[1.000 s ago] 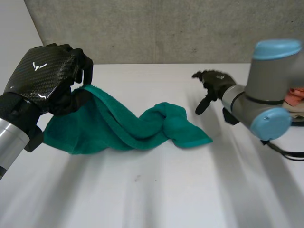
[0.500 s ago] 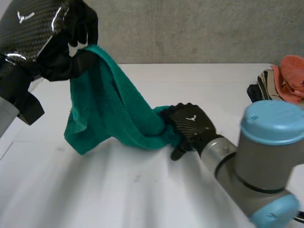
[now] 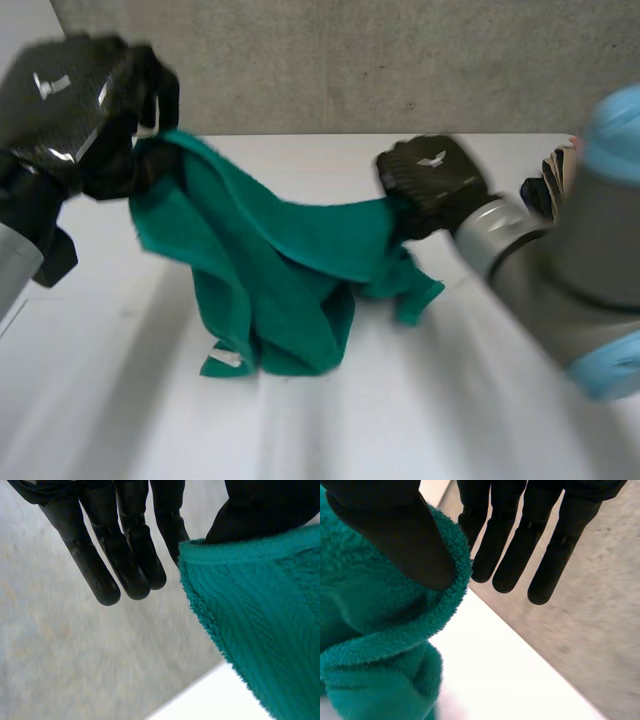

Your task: Fold the laundry.

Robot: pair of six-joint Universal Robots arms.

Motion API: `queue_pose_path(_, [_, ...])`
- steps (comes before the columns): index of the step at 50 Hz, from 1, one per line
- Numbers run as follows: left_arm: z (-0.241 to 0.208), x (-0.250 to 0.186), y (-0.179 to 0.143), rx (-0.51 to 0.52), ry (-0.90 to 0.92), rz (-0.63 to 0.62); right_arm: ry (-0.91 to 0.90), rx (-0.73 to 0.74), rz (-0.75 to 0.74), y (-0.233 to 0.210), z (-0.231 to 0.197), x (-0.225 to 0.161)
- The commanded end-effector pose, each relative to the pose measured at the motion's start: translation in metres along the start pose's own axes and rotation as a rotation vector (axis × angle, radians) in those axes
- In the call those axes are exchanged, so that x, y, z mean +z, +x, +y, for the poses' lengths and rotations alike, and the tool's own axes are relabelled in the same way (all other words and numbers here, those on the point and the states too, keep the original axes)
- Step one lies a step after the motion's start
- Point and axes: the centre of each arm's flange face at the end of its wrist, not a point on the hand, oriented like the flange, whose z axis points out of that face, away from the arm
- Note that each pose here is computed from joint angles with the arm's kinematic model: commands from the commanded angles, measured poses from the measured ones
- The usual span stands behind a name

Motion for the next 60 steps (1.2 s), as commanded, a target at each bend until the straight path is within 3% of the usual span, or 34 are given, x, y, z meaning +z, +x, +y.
queue_pose_path(1, [0.074, 0.007, -0.003, 0.119, -0.250, 0.020, -0.107, -0.221, 0.001, 0.033, -0.016, -0.022])
queue_pose_path(5, [0.117, 0.017, -0.002, 0.146, -0.386, 0.057, -0.181, -0.204, -0.052, 0.032, -0.007, -0.017])
queue_pose_path(8, [0.127, 0.043, -0.004, 0.163, -0.352, 0.061, -0.220, -0.205, -0.062, 0.032, 0.015, 0.010])
queue_pose_path(12, [0.097, 0.092, -0.009, 0.210, -0.110, 0.022, -0.120, -0.231, 0.024, 0.043, 0.005, 0.044])
queue_pose_path(16, [0.020, 0.138, -0.009, 0.259, 0.297, -0.027, 0.133, -0.273, 0.237, 0.073, -0.042, 0.067])
queue_pose_path(20, [-0.040, 0.153, -0.017, 0.247, 0.572, -0.105, 0.448, -0.290, 0.390, 0.092, -0.090, 0.072])
queue_pose_path(24, [-0.065, 0.152, -0.028, 0.183, 0.655, -0.215, 0.603, -0.297, 0.439, 0.097, -0.116, 0.063])
queue_pose_path(27, [-0.058, 0.149, -0.030, 0.159, 0.609, -0.241, 0.595, -0.300, 0.401, 0.094, -0.121, 0.053])
queue_pose_path(37, [-0.007, 0.101, -0.012, 0.157, 0.372, -0.139, 0.366, -0.272, 0.239, 0.080, -0.086, 0.048])
queue_pose_path(41, [0.036, 0.086, -0.001, 0.151, 0.243, -0.078, 0.242, -0.249, 0.148, 0.070, -0.055, 0.053])
queue_pose_path(49, [0.142, 0.060, 0.020, 0.124, -0.086, -0.002, -0.115, -0.163, -0.041, 0.035, 0.069, 0.088])
queue_pose_path(54, [0.162, 0.057, 0.023, 0.123, -0.149, 0.010, -0.182, -0.161, -0.009, 0.033, 0.098, 0.098])
queue_pose_path(60, [0.142, 0.060, 0.022, 0.126, -0.093, 0.005, -0.096, -0.183, 0.212, 0.055, 0.081, 0.101])
